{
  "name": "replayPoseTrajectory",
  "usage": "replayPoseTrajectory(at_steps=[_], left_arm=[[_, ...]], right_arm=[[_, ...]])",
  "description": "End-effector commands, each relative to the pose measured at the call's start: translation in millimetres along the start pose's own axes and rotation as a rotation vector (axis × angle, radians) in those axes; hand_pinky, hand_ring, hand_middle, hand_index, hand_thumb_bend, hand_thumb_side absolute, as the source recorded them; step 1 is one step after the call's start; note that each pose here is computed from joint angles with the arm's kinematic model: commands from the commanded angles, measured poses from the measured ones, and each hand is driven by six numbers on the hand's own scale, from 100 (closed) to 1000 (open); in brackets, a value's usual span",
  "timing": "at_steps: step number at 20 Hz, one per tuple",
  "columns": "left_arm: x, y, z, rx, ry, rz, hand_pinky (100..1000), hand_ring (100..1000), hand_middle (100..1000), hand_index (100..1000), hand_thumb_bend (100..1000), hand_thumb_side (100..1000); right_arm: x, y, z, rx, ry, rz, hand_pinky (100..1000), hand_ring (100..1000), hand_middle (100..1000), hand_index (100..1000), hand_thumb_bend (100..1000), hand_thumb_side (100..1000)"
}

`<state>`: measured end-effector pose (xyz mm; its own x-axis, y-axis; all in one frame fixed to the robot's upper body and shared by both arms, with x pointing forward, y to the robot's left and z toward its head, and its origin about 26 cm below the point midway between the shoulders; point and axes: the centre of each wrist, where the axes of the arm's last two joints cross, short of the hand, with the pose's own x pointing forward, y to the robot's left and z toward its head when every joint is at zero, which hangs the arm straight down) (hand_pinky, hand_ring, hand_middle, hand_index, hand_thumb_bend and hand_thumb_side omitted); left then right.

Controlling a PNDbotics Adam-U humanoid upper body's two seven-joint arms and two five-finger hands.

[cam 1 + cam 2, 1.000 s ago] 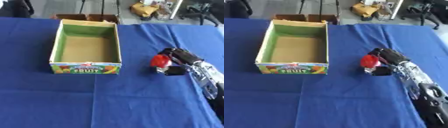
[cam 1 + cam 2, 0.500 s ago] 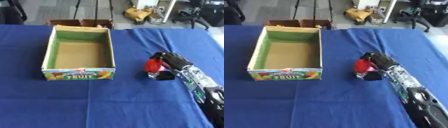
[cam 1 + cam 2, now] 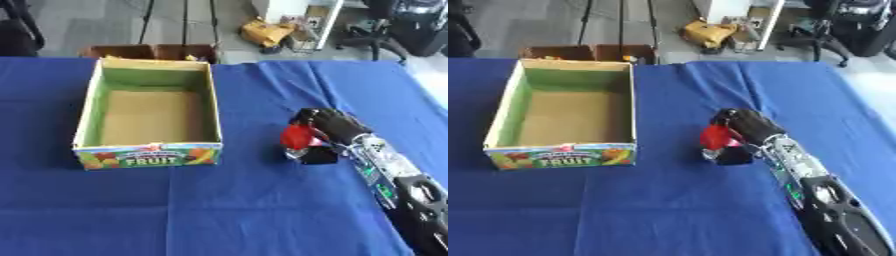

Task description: Pick up objects on the table and place them in the box.

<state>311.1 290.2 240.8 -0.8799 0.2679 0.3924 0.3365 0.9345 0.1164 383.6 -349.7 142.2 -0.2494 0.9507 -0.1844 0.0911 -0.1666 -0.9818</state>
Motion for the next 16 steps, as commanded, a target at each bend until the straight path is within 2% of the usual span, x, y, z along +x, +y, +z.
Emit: replayPoseTrajectory(at_steps=[1, 4, 11, 16], left_arm=[[5.5, -2.0, -7.3, -0.023, -0.030, -0.004, 699, 674, 725, 875, 100, 870], [5.4, -2.0, -7.1, -0.024, -0.029, -0.004, 699, 673, 725, 875, 100, 871], [5.1, -2.4, -6.7, -0.026, -0.028, -0.002, 698, 672, 726, 875, 100, 871], [4.5, -3.2, -6.1, -0.028, -0.026, 0.004, 697, 672, 726, 875, 100, 871]], right_arm=[[-1.9, -7.0, -1.1, -0.006, -0.006, 0.011, 454, 561, 753, 825, 363, 942], [-0.5, -8.4, -1.6, -0.009, -0.007, 0.016, 445, 558, 750, 814, 290, 909], [2.8, -9.5, -3.8, -0.028, 0.013, 0.086, 433, 548, 734, 790, 181, 868], [2.1, -12.2, -6.6, -0.021, 0.000, 0.138, 436, 552, 724, 779, 179, 880]])
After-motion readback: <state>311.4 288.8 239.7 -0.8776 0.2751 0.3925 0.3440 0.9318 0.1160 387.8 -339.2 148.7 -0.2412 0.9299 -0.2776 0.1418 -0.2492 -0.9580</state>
